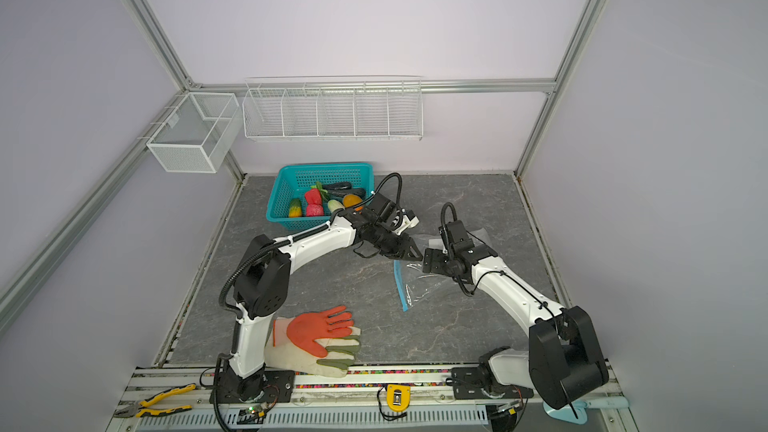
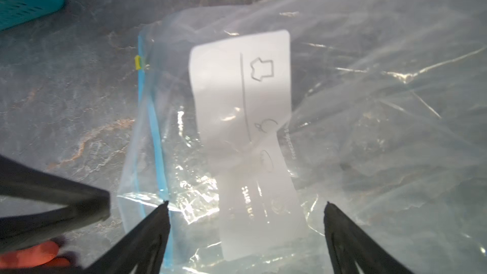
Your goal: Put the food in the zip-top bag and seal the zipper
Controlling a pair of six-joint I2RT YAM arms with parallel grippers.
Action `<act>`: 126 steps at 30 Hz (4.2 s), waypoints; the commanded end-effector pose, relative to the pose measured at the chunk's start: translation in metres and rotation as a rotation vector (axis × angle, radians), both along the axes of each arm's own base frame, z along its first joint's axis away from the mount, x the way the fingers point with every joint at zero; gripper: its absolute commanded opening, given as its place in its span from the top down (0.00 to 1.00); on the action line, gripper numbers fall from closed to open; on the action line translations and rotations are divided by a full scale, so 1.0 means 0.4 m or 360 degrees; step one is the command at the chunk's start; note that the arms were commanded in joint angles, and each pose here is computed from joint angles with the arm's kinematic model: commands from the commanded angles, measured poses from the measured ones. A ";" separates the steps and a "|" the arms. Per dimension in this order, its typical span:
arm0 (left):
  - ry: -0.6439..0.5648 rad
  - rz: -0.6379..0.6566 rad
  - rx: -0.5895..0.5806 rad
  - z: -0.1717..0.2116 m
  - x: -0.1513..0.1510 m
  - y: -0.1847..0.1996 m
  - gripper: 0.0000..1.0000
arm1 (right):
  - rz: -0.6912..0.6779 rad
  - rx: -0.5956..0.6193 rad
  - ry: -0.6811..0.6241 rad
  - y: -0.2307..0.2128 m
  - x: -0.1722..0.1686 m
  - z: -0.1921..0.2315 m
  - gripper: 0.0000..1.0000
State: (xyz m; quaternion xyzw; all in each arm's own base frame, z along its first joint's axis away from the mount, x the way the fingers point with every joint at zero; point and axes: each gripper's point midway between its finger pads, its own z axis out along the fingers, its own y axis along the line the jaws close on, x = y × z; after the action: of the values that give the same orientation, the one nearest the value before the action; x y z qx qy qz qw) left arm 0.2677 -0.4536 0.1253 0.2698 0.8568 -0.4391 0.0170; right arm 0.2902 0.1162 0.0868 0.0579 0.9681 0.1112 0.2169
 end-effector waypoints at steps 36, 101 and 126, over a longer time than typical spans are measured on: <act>0.0119 0.0237 -0.0148 -0.050 0.096 -0.011 0.53 | 0.0119 0.0068 -0.0170 0.027 -0.038 0.091 0.02; 0.0265 0.1000 0.0021 -0.110 0.121 0.457 0.52 | 0.0346 -0.0633 0.0222 0.292 0.042 -0.193 0.61; 0.0267 0.0988 0.0039 -0.116 0.125 0.447 0.52 | 0.0369 -0.0481 0.0201 0.292 0.048 -0.161 0.87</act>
State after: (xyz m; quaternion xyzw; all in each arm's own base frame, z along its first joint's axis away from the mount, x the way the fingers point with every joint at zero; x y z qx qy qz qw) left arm 0.3148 -0.2700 0.0775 -0.0443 0.9034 -0.4194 0.0775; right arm 0.3192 0.2443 0.0199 -0.0751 0.9834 -0.0090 0.1649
